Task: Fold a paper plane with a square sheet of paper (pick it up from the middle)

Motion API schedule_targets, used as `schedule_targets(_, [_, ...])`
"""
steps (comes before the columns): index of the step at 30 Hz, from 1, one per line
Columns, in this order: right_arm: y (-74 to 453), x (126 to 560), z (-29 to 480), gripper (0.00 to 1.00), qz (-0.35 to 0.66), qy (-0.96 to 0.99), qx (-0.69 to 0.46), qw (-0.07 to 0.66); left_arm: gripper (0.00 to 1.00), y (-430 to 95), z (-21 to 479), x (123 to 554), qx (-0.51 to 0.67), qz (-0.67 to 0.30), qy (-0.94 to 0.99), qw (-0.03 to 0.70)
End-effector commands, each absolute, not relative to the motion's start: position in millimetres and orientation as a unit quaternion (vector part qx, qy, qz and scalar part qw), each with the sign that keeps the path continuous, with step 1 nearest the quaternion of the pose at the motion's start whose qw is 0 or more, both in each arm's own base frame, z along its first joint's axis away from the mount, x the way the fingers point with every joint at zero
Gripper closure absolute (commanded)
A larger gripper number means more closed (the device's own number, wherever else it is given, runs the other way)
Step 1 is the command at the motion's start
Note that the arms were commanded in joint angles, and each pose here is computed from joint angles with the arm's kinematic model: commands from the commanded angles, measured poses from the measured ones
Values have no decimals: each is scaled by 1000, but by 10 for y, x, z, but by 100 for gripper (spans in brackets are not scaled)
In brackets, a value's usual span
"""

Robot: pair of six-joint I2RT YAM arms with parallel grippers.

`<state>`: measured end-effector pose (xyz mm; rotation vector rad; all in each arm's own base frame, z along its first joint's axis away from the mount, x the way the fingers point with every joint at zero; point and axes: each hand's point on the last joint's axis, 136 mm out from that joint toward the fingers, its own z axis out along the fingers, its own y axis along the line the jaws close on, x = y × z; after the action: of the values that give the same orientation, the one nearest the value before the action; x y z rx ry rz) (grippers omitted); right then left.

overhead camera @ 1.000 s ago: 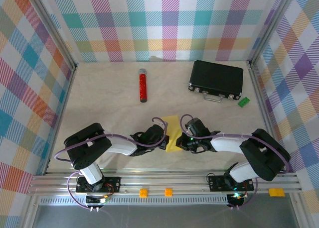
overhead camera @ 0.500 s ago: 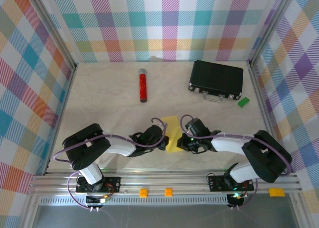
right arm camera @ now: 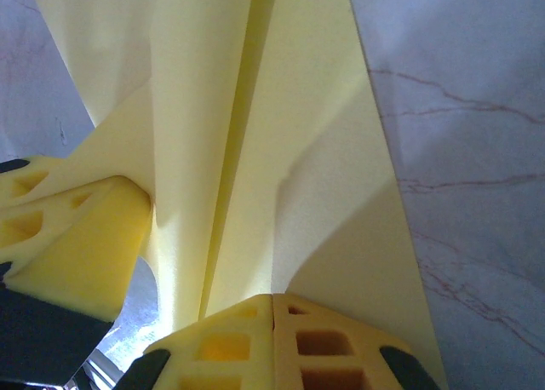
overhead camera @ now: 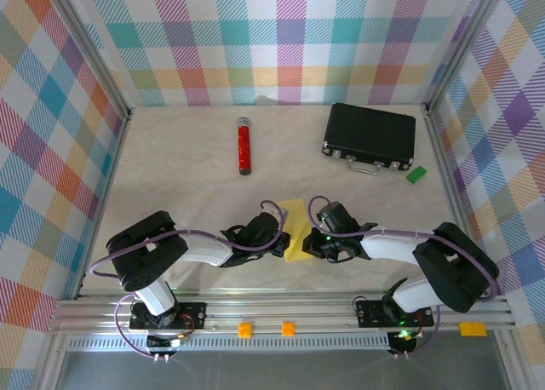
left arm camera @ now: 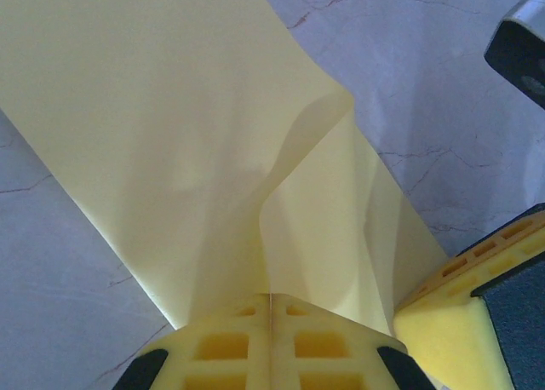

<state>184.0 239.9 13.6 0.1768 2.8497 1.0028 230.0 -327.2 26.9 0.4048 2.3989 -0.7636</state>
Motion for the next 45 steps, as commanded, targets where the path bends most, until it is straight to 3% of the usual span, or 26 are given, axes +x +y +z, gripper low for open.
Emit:
schedule_targets(1, [2219,1719,-68,93,284,956,71,35,95,-3262,213,2327,158,-282,900,292])
schedule_targets(45, [2250,1746,-57,91,294,952,70,42,95,-3179,24,2345,170,-255,913,269])
